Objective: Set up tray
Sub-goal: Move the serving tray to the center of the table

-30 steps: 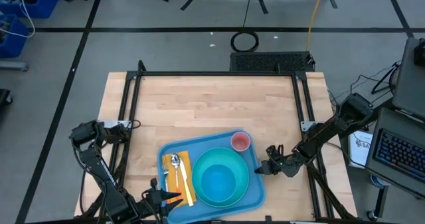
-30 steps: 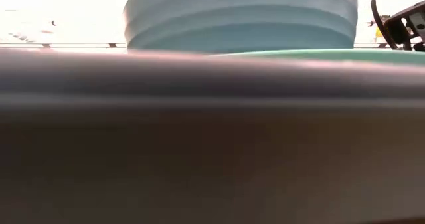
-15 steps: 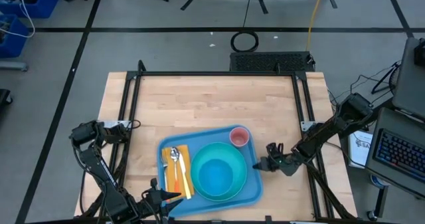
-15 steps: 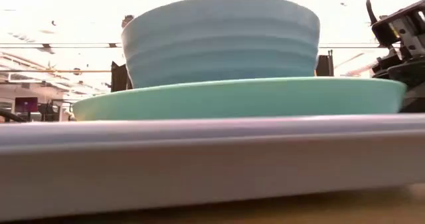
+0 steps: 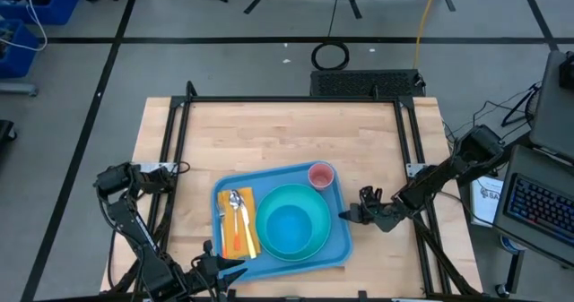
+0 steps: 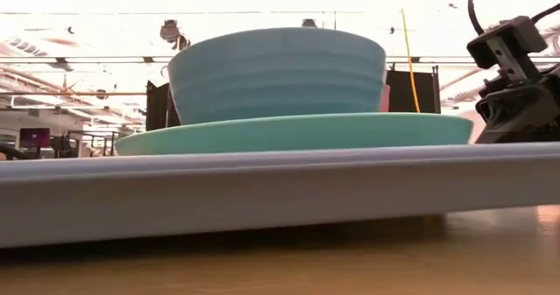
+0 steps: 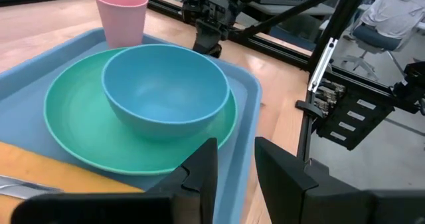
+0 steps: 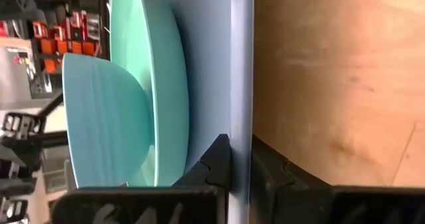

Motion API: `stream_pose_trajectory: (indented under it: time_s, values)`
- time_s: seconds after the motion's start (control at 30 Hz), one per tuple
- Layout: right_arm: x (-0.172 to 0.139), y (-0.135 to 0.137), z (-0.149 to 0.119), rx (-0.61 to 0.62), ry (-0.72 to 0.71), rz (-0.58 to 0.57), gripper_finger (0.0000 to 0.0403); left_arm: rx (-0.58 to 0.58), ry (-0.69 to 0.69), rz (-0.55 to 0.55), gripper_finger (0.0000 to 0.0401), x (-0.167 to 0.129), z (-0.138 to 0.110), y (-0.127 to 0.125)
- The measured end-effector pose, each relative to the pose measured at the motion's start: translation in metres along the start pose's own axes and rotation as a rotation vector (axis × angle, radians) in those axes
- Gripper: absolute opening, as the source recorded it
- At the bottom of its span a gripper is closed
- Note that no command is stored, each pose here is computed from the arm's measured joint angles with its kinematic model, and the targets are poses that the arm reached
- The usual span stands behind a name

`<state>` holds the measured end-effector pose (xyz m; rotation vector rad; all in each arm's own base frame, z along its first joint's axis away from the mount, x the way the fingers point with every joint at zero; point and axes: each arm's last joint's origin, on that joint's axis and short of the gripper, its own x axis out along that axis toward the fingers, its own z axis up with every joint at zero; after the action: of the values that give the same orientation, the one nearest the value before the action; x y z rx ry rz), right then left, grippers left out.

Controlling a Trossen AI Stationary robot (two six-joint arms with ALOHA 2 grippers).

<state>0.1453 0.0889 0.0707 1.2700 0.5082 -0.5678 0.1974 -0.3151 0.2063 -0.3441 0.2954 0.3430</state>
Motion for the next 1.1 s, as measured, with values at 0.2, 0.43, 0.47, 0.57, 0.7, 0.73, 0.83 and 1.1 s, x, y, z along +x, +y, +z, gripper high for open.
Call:
stream_pose_trajectory:
  time_s: [0.2,0.43,0.47,0.57,0.7,0.73,0.83,1.1]
  values:
    - [0.0010,-0.0023,0.0057,0.013,-0.055,0.003,0.0015,-0.002,0.000,0.000,0.0104,0.0000,0.0000,0.0000]
    - [0.0017,-0.0026,0.0087,0.005,-0.095,0.004,0.0015,-0.004,0.000,0.000,0.0104,0.0000,0.0000,-0.0001]
    - [0.0017,-0.0026,0.0087,0.004,-0.096,0.005,0.0015,-0.004,0.000,0.000,0.0104,0.0000,0.0000,-0.0001]
    - [0.0017,-0.0026,0.0085,0.002,-0.090,0.003,0.0015,-0.004,0.000,0.000,0.0104,0.0000,0.0000,0.0000]
    - [0.0019,-0.0026,0.0079,-0.007,-0.062,-0.003,0.0019,-0.003,0.000,0.000,0.0104,0.0000,0.0000,0.0000]
    - [0.0020,-0.0026,0.0075,-0.010,-0.049,-0.007,0.0024,-0.003,0.000,0.000,0.0104,0.0000,0.0000,0.0000]
    - [0.0019,-0.0019,0.0067,-0.021,-0.019,-0.001,0.0039,-0.003,0.000,0.000,0.0104,-0.0001,0.0000,-0.0001]
    - [0.0014,0.0001,0.0053,-0.075,0.014,0.026,0.0038,-0.003,0.000,0.000,0.0104,0.0000,0.0001,-0.0001]
